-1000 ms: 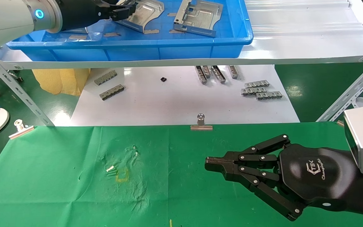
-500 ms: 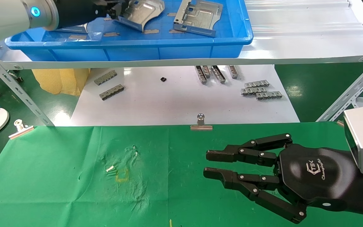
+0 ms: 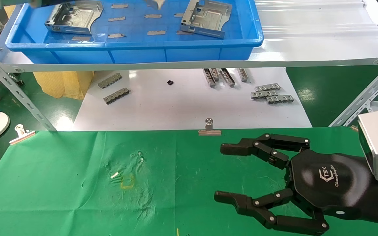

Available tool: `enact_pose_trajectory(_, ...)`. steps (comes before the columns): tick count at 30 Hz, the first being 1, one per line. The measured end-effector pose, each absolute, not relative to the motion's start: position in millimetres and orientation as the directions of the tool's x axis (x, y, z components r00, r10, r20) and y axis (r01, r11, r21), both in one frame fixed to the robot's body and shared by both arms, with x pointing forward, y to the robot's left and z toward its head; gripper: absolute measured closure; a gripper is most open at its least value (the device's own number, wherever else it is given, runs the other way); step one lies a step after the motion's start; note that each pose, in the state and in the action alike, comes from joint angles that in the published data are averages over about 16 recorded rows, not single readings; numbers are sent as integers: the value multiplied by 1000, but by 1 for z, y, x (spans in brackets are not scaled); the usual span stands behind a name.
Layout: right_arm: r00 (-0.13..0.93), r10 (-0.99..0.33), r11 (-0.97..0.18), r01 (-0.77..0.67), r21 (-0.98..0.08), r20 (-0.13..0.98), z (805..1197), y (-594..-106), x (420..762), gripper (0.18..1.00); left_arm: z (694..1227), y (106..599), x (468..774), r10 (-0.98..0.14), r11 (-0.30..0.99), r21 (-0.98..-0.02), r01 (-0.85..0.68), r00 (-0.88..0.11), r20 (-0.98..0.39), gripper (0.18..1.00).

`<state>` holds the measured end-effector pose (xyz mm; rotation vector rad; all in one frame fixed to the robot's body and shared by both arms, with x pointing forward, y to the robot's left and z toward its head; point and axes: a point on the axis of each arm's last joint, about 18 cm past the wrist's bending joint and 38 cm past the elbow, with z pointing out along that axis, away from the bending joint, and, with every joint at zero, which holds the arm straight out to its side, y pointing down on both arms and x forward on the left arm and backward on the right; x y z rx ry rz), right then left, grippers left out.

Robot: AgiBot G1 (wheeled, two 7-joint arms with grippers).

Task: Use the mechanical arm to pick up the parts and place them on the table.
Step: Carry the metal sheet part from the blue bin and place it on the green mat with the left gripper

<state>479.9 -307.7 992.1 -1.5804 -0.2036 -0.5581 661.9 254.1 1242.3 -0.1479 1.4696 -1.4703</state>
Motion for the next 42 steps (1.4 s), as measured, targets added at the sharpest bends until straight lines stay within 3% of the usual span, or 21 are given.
enact_pose_trajectory(10, 862, -202, -101, 454, -885, 465, 992, -308, 480, 378, 1202, 264, 614, -433, 242, -726, 644, -598, -675, 912)
enact_pose_trajectory(21, 862, -202, -101, 454, -885, 465, 992, -308, 480, 223, 1128, 301, 594, -252, 356, -625, 695, -572, -780, 912)
enact_pose_trajectory(33, 862, -202, -101, 454, -885, 465, 992, -308, 480, 179, 1021, 334, 610, -104, 561, -554, 615, -612, -784, 912)
enact_pose_trajectory(42, 862, -202, -101, 454, -885, 465, 992, -308, 480, 179, 974, 343, 636, -61, 649, -505, 569, -623, -780, 912)
